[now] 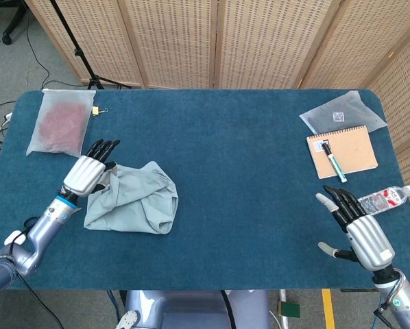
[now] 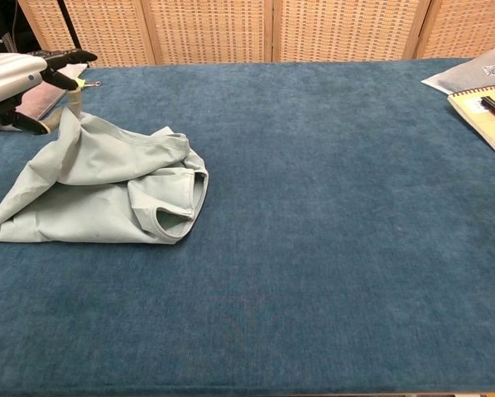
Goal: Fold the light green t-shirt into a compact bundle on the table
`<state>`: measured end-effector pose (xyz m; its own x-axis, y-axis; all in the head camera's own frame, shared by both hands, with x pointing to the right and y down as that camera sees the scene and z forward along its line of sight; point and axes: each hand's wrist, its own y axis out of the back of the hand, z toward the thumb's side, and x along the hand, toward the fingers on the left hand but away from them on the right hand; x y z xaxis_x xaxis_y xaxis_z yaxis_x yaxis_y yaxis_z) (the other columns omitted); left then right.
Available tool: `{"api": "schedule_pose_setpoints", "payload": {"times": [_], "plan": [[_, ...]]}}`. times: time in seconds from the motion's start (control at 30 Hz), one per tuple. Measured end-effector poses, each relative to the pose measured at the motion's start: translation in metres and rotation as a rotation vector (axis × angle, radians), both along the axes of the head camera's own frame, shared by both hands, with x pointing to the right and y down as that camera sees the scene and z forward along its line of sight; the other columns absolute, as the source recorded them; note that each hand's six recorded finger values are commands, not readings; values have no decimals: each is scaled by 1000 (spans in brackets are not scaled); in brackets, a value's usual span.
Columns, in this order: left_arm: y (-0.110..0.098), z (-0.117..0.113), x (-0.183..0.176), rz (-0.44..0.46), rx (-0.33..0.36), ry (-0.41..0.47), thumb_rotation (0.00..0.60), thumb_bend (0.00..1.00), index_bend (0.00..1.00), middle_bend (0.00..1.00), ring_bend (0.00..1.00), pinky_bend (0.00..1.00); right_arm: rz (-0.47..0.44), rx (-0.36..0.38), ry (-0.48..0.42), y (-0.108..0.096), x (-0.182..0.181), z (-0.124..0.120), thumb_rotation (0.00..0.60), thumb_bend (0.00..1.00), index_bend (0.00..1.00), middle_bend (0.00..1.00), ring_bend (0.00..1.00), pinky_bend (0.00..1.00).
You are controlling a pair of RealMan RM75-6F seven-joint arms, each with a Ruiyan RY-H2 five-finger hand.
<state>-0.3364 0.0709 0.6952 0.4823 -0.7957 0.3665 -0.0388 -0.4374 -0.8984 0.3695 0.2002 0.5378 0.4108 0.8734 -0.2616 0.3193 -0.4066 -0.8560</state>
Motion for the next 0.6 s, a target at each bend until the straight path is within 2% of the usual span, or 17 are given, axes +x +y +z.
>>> {"api": "schedule_pose_setpoints", "payload": {"times": [0.23,0.6], "plan": [[10,-24,15,94,78,20,600,609,673,0,0,0,-1,1,-1,0,0,-1,600,143,0,0,0,55],[33,-38,38,277,225,-64,600,606,681,0,0,0,-5,3,-4,2,-1,-2,600,142,0,0,0,55]]}}
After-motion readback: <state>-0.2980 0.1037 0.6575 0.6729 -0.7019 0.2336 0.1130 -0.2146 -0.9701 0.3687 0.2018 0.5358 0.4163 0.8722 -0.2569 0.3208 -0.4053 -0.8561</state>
